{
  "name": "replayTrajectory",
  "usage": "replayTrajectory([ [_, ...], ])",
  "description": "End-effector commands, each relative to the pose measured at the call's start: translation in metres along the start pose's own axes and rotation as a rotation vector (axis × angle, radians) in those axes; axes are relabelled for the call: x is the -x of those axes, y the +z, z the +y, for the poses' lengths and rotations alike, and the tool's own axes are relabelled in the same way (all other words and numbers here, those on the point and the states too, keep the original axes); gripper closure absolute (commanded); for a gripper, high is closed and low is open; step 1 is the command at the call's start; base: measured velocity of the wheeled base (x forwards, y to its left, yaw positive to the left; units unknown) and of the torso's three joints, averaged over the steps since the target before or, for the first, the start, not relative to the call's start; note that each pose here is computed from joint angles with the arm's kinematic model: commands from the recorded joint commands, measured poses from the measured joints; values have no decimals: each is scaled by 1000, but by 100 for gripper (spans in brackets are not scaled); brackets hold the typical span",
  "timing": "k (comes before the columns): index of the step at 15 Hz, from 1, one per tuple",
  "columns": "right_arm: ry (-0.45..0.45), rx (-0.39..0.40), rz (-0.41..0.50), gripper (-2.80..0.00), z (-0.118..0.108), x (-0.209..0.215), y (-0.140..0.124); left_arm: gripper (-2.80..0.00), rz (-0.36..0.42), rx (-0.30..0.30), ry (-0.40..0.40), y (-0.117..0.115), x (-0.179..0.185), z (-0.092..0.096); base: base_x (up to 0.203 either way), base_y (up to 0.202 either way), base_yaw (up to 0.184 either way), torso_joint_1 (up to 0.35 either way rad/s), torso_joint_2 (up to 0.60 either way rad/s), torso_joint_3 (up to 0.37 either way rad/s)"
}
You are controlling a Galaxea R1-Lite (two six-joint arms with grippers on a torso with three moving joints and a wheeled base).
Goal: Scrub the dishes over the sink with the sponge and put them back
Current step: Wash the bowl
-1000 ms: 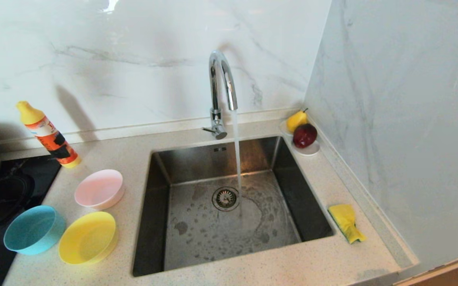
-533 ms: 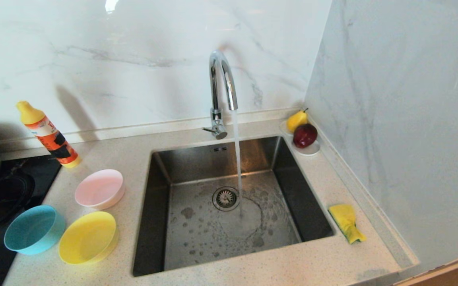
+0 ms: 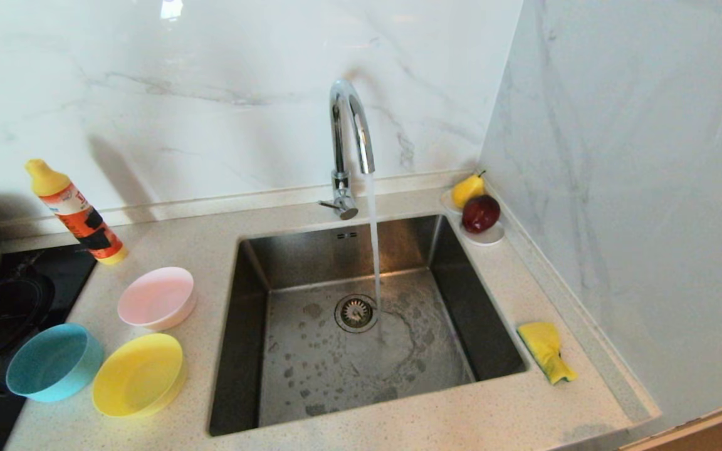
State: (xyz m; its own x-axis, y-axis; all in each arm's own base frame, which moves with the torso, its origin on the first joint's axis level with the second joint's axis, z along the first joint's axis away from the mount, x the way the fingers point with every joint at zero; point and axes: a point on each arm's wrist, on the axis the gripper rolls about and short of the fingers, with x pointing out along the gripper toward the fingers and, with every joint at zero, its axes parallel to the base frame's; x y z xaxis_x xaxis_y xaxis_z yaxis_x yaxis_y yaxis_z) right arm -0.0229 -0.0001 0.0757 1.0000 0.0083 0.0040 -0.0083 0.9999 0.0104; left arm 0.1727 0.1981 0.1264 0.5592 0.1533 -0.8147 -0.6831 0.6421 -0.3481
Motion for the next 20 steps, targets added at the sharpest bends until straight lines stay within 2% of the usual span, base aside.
replayTrajectory([
  [1, 1, 0, -1, 0, 0, 0, 0, -280, 39, 19, 0, -4, -14, 7, 0, 0, 0, 0, 0, 0],
  [7, 1, 0, -1, 0, 0, 0, 0, -280, 59, 24, -54, -10, -20, 8, 0, 0, 0, 0, 0, 0],
  [12, 1, 0, -2, 0, 0, 0, 0, -280, 80, 32, -59, -10, -28, 11, 0, 0, 0, 0, 0, 0],
  [15, 1, 0, -1, 0, 0, 0, 0, -280, 55, 41, -81, -8, -22, 8, 0, 0, 0, 0, 0, 0],
  [17, 1, 0, -2, 0, 0, 0, 0, -280, 30, 82, -155, -7, -8, 4, 0, 0, 0, 0, 0, 0],
  [20, 1, 0, -1, 0, 0, 0, 0, -280, 14, 157, -172, 1, -6, 2, 0, 0, 0, 0, 0, 0],
])
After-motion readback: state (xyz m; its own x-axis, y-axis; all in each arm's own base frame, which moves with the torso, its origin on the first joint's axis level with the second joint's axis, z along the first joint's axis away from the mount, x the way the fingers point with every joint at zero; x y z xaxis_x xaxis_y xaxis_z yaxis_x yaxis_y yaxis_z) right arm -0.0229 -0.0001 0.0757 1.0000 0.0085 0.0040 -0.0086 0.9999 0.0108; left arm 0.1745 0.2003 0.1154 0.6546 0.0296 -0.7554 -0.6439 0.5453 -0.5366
